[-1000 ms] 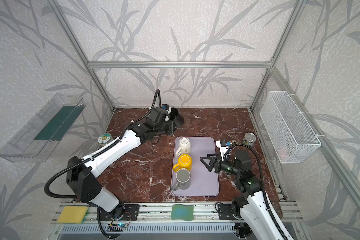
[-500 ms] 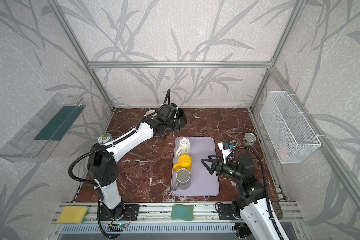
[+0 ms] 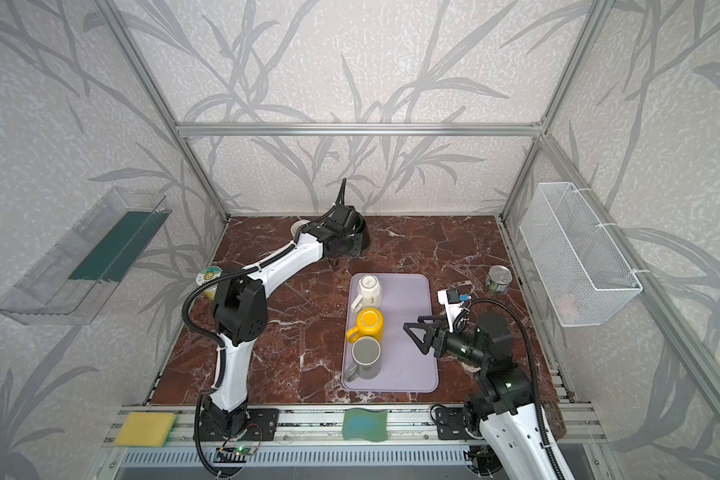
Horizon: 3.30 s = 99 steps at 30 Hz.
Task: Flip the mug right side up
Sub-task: 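Rotate the black mug upright with the left gripper, moving it beside the blue mugs, then lower the black mug toward the table beside the blue flowered mug with the left gripper, then open the left gripper and raise it off the upright black mug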
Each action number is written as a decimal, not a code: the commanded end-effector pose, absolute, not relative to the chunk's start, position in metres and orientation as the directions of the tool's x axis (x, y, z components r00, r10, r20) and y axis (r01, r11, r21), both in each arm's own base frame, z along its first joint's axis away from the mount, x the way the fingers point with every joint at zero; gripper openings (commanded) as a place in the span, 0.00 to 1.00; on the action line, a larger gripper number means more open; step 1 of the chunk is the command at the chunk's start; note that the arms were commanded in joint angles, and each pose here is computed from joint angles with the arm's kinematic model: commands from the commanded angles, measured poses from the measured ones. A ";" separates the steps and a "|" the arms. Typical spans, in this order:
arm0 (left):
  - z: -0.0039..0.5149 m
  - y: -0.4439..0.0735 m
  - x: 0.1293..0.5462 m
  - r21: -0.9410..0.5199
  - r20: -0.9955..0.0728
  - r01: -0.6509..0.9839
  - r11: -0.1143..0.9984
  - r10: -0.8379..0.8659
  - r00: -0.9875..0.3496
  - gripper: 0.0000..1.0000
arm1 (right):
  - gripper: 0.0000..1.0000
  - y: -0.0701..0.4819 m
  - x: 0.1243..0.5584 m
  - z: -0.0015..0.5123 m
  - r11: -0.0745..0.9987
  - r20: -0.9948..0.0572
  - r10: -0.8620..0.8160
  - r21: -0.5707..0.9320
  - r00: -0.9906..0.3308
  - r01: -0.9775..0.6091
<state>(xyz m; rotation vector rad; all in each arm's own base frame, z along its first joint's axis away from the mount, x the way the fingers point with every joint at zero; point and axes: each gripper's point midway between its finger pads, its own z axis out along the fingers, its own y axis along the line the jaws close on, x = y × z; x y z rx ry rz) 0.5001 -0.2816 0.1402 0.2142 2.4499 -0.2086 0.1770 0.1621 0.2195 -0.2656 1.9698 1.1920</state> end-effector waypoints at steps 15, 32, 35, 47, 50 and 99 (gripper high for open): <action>0.148 -0.290 0.542 -0.036 -0.692 0.170 0.985 0.098 -0.715 0.00 | 0.75 0.158 0.170 0.218 0.548 -0.719 0.213 0.649 -0.662 -0.528; 0.116 -0.284 0.549 -0.024 -0.662 0.129 0.991 0.081 -0.745 0.00 | 0.75 0.155 0.166 0.221 0.566 -0.733 0.202 0.629 -0.650 -0.533; 0.111 -0.282 0.549 -0.015 -0.656 0.123 0.992 0.084 -0.750 0.00 | 0.75 0.155 0.166 0.220 0.566 -0.733 0.201 0.628 -0.650 -0.533; 0.098 -0.281 0.550 -0.026 -0.646 0.123 0.992 0.078 -0.760 0.00 | 0.75 0.155 0.167 0.219 0.568 -0.731 0.199 0.629 -0.653 -0.531; 0.097 -0.280 0.551 -0.027 -0.644 0.121 0.992 0.075 -0.762 0.00 | 0.75 0.155 0.167 0.219 0.568 -0.731 0.198 0.628 -0.653 -0.532; 0.115 -0.280 0.546 -0.056 -0.644 0.136 0.989 0.068 -0.762 0.67 | 0.75 0.157 0.170 0.223 0.554 -0.730 0.207 0.636 -0.652 -0.537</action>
